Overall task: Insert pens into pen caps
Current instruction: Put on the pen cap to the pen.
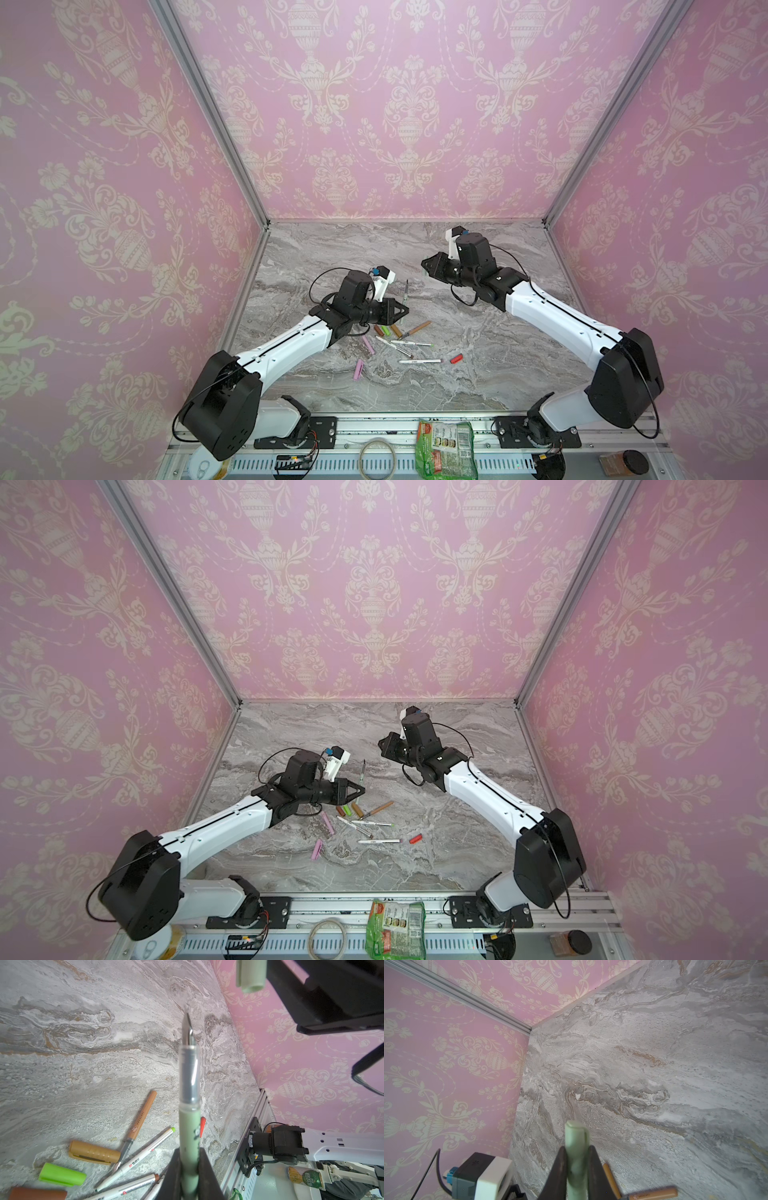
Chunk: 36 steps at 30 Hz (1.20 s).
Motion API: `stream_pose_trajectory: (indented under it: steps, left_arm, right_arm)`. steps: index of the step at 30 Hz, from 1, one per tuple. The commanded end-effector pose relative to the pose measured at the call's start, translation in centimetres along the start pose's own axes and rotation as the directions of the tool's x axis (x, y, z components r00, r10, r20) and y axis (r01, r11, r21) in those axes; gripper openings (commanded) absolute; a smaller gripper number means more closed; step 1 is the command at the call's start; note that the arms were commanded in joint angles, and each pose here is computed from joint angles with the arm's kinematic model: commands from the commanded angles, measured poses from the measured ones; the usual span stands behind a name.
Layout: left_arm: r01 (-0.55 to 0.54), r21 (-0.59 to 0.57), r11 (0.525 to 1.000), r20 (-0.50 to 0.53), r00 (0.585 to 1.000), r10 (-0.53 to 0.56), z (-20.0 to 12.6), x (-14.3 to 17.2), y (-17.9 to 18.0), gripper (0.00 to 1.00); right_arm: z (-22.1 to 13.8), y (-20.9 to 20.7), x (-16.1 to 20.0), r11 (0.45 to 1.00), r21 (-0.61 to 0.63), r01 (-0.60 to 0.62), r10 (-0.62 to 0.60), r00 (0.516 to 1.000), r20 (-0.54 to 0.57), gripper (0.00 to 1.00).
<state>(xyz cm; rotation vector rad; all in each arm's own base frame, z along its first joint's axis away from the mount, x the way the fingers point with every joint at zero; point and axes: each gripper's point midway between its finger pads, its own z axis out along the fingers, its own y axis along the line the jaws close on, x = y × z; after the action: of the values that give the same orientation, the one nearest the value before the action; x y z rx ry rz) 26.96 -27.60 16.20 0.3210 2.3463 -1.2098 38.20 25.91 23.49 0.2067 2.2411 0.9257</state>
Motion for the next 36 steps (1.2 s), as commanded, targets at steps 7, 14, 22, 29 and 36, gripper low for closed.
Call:
stream_pose_trajectory:
  steps: [7, 14, 22, 29, 36]
  left_arm:
    - [-0.020, 0.083, 0.996, -0.021, 1.000, 0.022, 0.1, -0.7, -2.3, 0.00]
    - [-0.024, 0.084, 0.996, -0.028, 0.999, 0.027, 0.5, -0.7, -2.4, 0.00]
    - [-0.023, 0.072, 0.997, -0.025, 0.999, 0.025, 0.6, -0.8, -2.1, 0.00]
    - [-0.025, 0.065, 0.998, -0.016, 1.000, 0.026, 0.7, -1.1, -2.0, 0.00]
    - [-0.027, 0.052, 0.998, -0.001, 1.000, 0.027, 0.6, -1.2, -1.8, 0.00]
  right_arm:
    - [1.8, 1.8, -0.7, 0.997, -0.082, 0.013, -0.014, 1.000, -0.013, 0.09]
    - [2.6, 2.4, 0.3, 0.993, -0.117, -0.002, -0.004, 0.999, -0.052, 0.09]
    - [2.4, 2.8, 0.5, 0.991, -0.134, -0.004, -0.004, 0.998, -0.058, 0.09]
    - [2.5, 3.2, 1.3, 0.990, -0.144, -0.002, -0.009, 0.997, -0.074, 0.09]
    - [2.1, 2.9, 1.5, 0.991, -0.130, 0.012, -0.021, 0.998, -0.064, 0.09]
